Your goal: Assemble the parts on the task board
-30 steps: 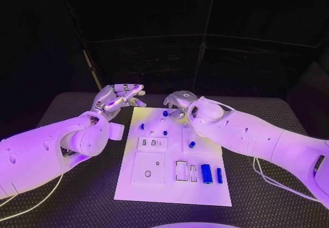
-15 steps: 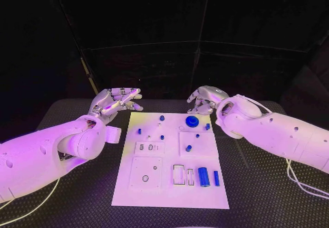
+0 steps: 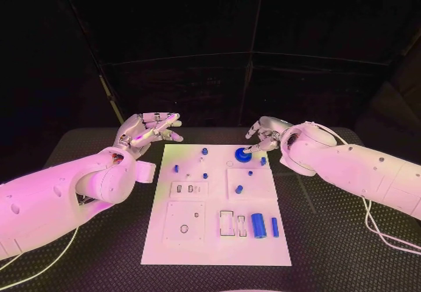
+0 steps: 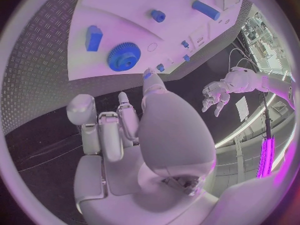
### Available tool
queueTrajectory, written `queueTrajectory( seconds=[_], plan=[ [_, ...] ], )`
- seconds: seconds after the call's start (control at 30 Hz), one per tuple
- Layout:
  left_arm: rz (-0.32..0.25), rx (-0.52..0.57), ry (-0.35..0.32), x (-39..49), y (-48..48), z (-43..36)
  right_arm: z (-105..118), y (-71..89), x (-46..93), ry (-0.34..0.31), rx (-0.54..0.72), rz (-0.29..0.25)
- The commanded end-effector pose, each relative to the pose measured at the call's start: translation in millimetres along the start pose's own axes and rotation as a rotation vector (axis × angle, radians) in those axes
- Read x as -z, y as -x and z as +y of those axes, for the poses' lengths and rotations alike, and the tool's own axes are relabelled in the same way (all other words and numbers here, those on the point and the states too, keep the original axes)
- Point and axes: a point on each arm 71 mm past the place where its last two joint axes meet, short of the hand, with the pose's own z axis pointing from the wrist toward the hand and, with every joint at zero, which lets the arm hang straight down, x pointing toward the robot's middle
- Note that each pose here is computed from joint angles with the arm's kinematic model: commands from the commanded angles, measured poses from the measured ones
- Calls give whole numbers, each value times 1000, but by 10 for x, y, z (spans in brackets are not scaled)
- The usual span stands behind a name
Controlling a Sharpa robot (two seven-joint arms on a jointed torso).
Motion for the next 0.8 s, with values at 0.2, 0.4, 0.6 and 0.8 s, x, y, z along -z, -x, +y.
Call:
queueTrajectory(
  seconds=[0.2, 0.4, 0.6, 0.8],
  plan=[
    [17, 10, -4, -16, -26, -2, 29, -73, -58, -21, 28, 53],
    [19, 11, -3, -22, -29, 3, 67, -120, -72, -9, 54, 59],
    [19, 11, -3, -25, -29, 6, 45, -157, -85, -15, 79, 73],
    [18, 10, -2, -27, -22, 9, 42, -207, -88, -10, 97, 95]
  ],
)
